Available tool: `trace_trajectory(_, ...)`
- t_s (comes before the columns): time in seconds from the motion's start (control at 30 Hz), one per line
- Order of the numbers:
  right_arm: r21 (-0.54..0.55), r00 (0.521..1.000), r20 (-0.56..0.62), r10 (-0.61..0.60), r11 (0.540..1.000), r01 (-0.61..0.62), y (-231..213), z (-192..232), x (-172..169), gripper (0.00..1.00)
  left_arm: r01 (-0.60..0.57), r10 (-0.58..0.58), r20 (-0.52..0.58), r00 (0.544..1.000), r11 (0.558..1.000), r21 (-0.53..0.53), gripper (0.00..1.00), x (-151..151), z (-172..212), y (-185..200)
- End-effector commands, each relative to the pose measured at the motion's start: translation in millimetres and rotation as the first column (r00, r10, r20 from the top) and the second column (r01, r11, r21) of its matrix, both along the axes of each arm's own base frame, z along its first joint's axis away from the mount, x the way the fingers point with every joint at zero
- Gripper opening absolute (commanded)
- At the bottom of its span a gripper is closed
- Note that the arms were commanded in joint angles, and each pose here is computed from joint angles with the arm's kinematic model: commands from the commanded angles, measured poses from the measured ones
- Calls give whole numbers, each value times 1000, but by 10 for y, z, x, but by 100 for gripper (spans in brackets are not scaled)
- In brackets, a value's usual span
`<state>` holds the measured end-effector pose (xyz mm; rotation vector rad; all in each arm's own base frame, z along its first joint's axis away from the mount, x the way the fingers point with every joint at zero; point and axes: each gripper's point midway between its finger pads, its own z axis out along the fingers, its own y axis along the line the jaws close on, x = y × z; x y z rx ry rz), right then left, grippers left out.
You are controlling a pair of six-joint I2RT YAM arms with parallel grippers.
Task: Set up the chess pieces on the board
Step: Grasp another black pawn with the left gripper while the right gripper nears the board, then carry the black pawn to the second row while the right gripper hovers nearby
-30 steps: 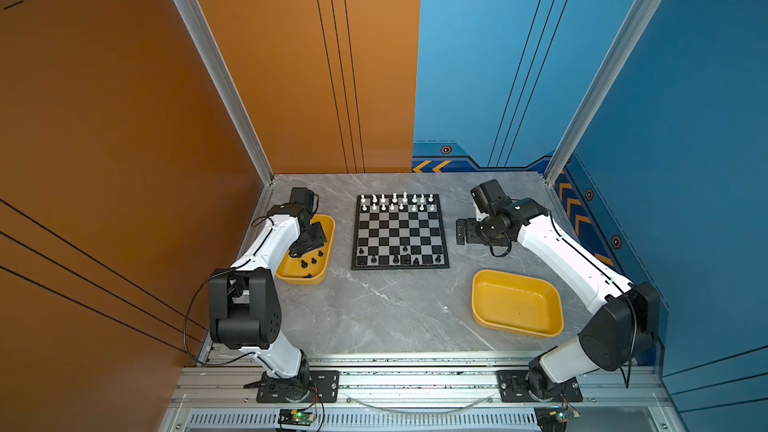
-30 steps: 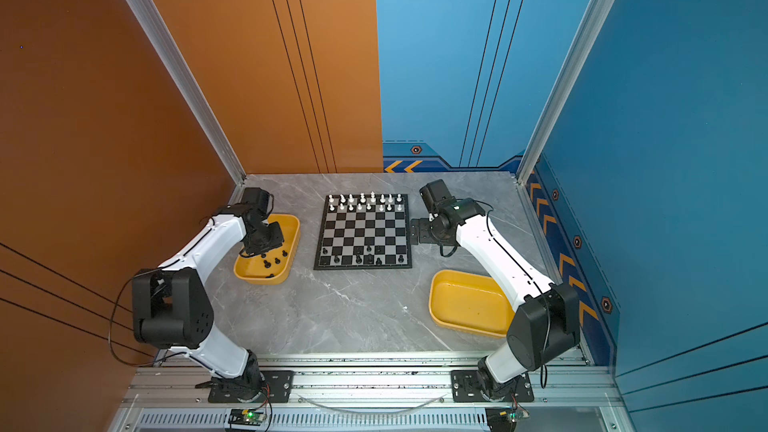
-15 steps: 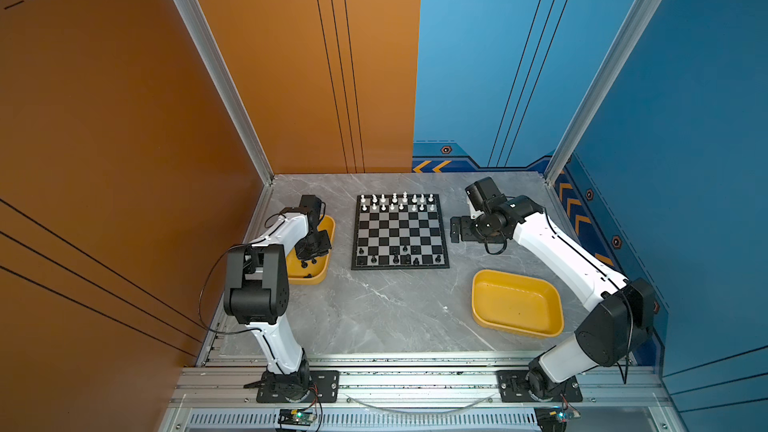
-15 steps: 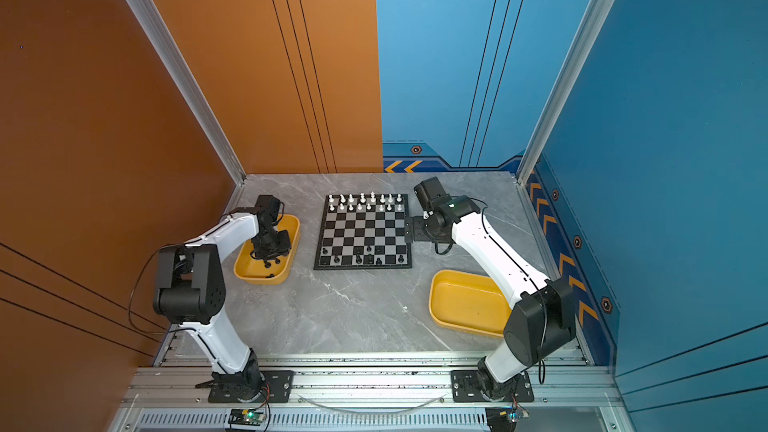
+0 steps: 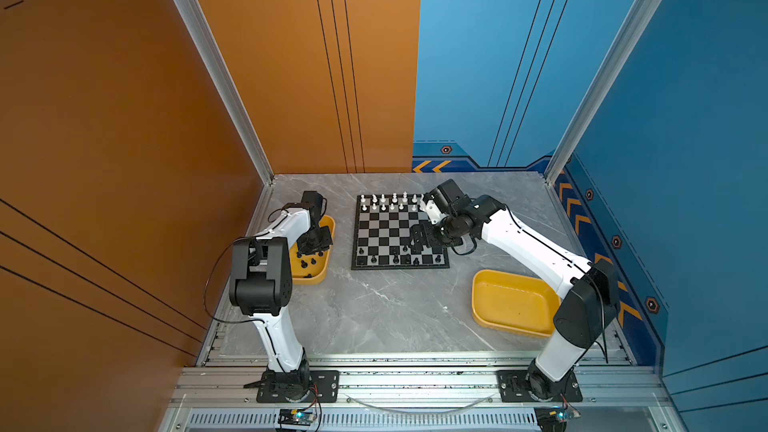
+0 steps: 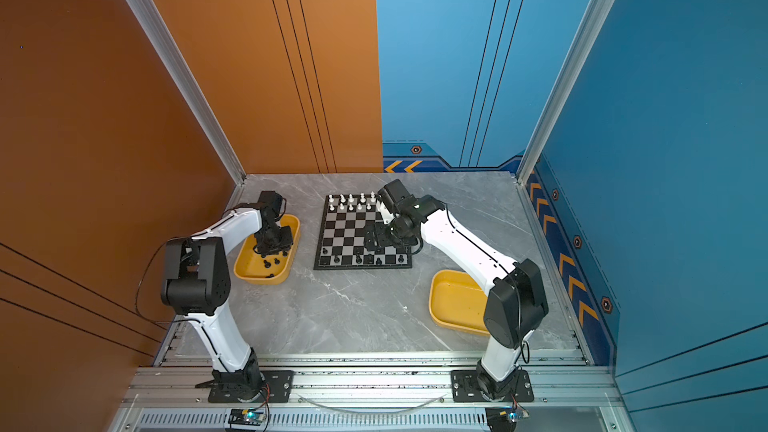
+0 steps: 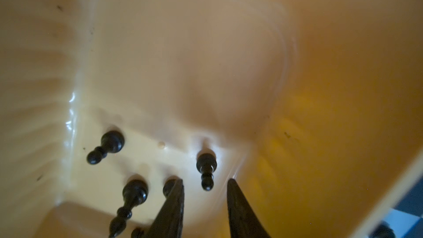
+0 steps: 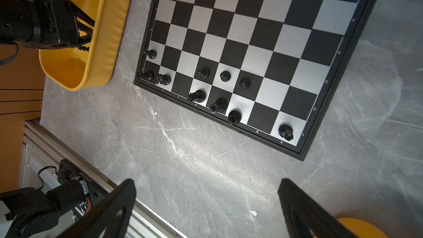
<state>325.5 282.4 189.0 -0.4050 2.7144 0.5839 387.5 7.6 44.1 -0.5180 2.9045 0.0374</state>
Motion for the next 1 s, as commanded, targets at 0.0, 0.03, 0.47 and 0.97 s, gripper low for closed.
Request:
trace_trajectory(0.0,17,999,30,18,1000,-19,37,133,58,100,19,-19,0,1000,1000,-6,31,62,0,8)
trace_trajectory(0.03,16,999,30,16,1000,-17,39,134,66,100,20,-20,-4,1000,1000,-7,30,63,-12,6)
trace_trajectory(0.47,-8,999,33,7,1000,-7,44,105,136,100,18,-18,-15,1000,1000,-18,10,78,-77,26)
trace_trajectory(0.97,-25,999,39,-5,1000,6,-109,121,133,100,6,-6,13,1000,1000,-25,7,97,84,19)
